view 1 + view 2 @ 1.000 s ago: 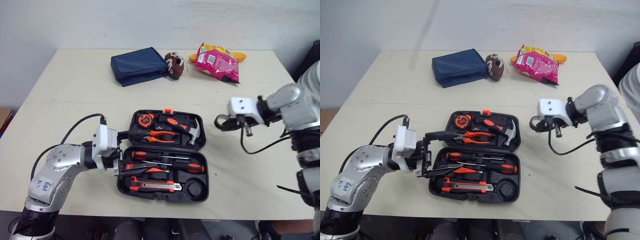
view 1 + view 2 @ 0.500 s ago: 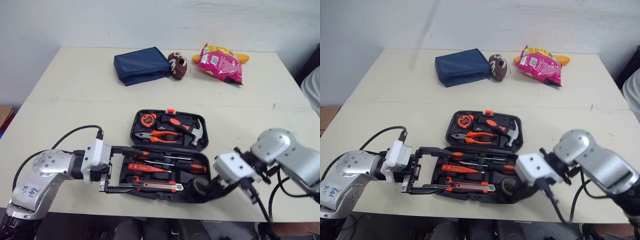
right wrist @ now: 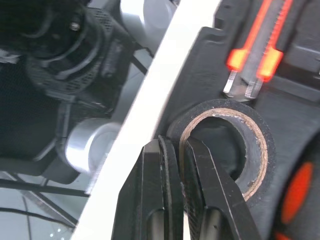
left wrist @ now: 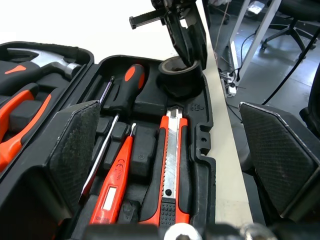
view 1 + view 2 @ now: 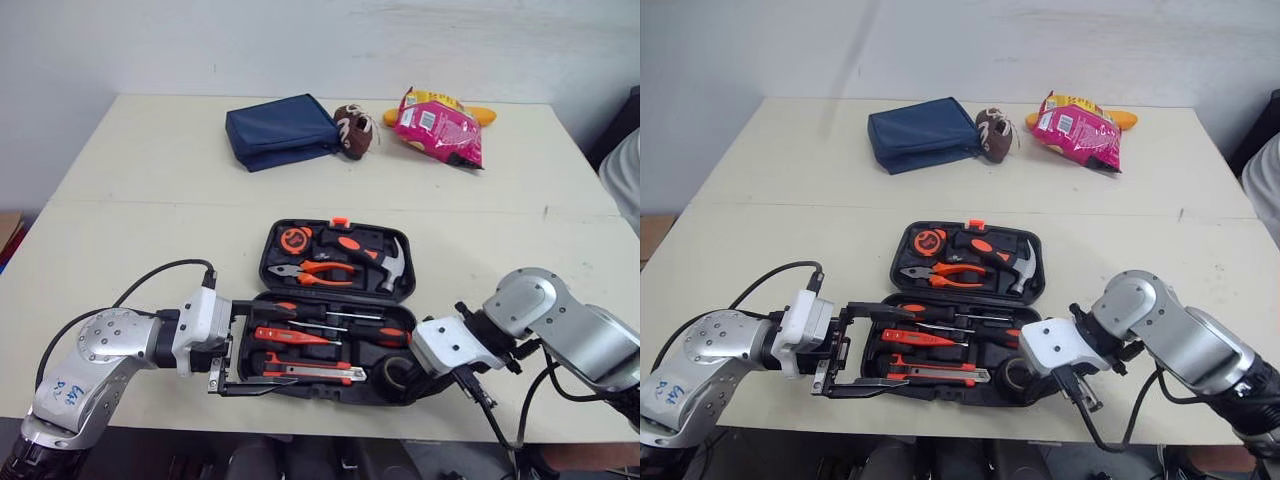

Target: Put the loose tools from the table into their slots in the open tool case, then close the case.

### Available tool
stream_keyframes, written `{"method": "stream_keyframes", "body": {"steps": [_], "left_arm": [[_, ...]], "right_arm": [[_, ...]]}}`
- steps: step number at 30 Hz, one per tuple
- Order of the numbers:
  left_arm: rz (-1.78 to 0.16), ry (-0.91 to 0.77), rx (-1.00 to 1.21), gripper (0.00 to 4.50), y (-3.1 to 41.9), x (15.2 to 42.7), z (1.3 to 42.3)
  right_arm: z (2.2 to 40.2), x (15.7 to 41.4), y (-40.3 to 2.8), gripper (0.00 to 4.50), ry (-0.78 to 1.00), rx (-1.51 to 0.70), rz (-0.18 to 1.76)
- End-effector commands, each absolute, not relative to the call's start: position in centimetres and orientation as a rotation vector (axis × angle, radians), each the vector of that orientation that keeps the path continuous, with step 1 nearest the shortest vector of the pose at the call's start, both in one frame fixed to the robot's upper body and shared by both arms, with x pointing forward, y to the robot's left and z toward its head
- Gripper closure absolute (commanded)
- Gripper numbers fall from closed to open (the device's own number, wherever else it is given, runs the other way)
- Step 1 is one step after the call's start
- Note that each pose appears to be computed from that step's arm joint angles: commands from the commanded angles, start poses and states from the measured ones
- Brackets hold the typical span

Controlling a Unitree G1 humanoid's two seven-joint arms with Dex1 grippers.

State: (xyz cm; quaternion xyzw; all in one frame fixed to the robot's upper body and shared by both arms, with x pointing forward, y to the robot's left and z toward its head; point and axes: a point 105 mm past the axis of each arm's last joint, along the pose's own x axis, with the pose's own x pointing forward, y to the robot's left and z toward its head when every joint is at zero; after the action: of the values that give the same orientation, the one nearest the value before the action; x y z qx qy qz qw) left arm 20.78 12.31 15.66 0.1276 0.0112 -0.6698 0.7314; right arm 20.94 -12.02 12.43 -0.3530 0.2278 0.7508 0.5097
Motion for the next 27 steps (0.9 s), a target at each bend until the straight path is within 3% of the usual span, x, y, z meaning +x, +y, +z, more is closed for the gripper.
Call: {"method": "stream_keyframes", "body": {"steps": [1,9,15,23,27], "left_arm": [[-1.484,-0.004,0.305,0.00,11.8,20.2,16.2],[-1.470,-0.001,0.305,0.00,11.8,20.5,16.2],[-1.460,-0.001,0.306,0.00,12.0,20.6,16.1],[-1.405,0.001,0.312,0.00,12.9,21.3,16.0],[-1.386,0.000,0.325,0.00,13.4,21.7,16.0]], "right_arm": [[11.9,21.6,-12.4,4.48,0.617,-0.888,1.761],[11.2,22.6,-12.2,4.48,0.633,-0.923,1.698],[11.4,21.7,-11.9,4.48,0.627,-0.869,1.745],[13.0,20.7,-11.7,4.48,0.467,-0.684,1.884],[10.9,21.8,-14.4,4.48,0.548,-0.874,1.850]]}}
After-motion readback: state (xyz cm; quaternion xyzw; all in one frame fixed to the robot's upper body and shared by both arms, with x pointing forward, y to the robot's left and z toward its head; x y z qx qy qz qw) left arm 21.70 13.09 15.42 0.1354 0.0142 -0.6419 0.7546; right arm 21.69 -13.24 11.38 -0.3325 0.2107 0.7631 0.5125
